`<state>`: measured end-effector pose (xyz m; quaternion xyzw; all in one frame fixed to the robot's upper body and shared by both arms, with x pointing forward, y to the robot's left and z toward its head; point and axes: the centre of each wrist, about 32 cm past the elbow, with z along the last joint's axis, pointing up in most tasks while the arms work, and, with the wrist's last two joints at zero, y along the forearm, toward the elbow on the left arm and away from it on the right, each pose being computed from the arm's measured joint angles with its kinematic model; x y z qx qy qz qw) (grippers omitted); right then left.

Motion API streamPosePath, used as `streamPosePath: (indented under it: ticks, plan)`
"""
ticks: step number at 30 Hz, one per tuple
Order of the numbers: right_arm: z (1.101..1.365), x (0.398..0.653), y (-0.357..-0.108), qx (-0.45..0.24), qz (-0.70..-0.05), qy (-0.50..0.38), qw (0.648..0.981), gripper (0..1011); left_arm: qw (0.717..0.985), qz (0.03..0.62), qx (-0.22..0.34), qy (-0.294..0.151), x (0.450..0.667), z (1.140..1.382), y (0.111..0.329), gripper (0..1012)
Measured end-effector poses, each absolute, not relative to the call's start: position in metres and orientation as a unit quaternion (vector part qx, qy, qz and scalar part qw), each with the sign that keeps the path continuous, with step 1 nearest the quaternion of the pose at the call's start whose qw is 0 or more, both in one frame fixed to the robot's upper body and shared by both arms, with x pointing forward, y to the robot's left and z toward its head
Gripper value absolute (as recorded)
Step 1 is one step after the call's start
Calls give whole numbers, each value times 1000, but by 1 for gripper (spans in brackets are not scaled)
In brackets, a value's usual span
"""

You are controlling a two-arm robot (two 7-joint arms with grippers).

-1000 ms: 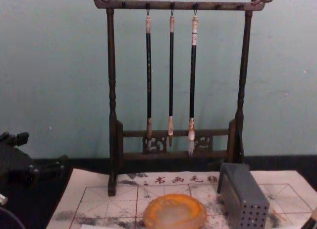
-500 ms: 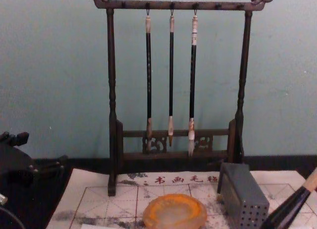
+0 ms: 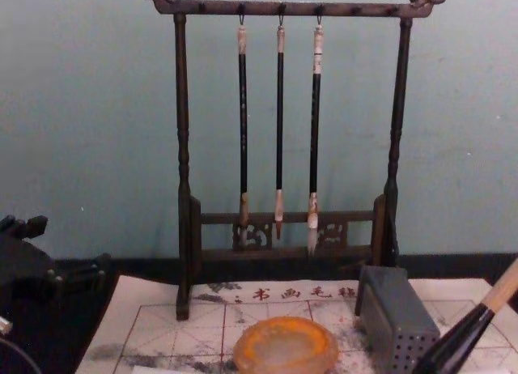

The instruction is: Pick up the brush from the inkstone, write on the paper, then place the brush back to its original position.

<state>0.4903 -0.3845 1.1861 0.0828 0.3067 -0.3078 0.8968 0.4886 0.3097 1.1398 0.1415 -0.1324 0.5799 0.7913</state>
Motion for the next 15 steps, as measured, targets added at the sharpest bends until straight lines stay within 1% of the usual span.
streamPosePath:
  ticks: [8,15]
  plan:
    - [1182,497,-378,96,-315,313,891,181,791,580,141,-132,489,1140,310,1001]
    - [1177,510,-365,114,-332,316,882,181,791,580,141,-132,489,1140,310,1001]
